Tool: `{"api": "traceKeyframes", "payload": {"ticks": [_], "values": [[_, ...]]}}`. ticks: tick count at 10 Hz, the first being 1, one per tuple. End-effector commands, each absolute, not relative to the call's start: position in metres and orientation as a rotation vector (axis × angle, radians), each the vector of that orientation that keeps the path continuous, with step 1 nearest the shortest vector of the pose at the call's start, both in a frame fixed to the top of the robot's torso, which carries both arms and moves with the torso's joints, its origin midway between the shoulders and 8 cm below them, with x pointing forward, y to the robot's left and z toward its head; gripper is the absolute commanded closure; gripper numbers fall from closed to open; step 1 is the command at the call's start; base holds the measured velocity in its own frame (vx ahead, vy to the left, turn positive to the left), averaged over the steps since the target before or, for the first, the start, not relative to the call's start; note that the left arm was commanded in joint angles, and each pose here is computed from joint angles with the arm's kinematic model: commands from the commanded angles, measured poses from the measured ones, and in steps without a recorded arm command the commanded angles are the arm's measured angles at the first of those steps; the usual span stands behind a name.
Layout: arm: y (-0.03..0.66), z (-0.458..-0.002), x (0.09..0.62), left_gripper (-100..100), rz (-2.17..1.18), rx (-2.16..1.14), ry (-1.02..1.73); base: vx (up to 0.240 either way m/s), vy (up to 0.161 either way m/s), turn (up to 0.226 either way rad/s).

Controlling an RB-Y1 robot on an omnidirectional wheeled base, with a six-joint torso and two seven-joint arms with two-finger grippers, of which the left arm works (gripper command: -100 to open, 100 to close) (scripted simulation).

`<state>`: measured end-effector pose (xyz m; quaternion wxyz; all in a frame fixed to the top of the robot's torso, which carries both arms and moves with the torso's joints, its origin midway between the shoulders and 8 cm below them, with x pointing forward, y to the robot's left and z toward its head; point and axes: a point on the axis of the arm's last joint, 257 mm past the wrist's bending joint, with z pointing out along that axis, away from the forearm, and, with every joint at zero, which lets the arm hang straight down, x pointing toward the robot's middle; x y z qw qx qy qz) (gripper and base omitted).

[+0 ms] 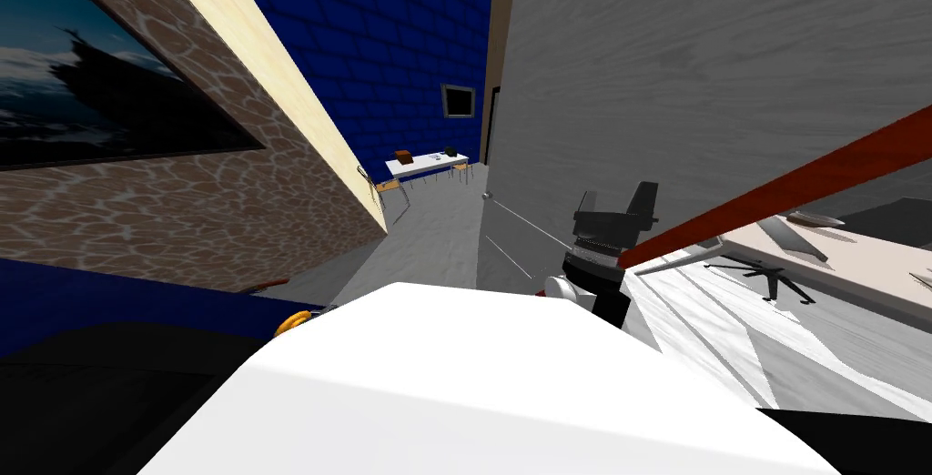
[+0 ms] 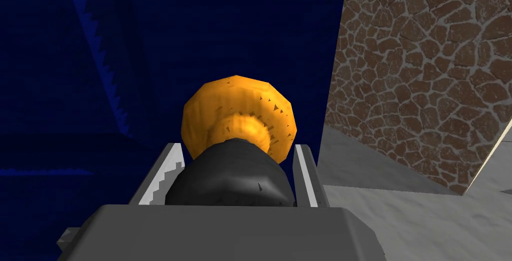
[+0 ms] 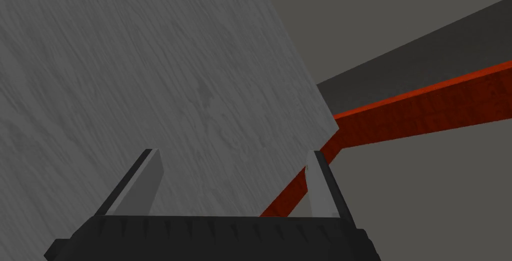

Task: Push the door open

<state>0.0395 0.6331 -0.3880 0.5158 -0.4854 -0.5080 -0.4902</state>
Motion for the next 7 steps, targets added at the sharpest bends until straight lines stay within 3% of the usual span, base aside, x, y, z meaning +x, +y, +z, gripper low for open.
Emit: {"api": "traceKeyframes", "payload": {"ticks": [1, 5, 7], "values": [[0.637, -0.383, 0.024, 100, -1.154, -1.13, -1.231, 0.127, 0.164, 0.048], [0.631, -0.391, -0.004, 100, -1.094, -1.092, -1.278, 0.119, 0.17, 0.05], [0.64, -0.384, -0.015, 100, -1.084, -1.064, -1.273, 0.055, 0.103, 0.032]]}}
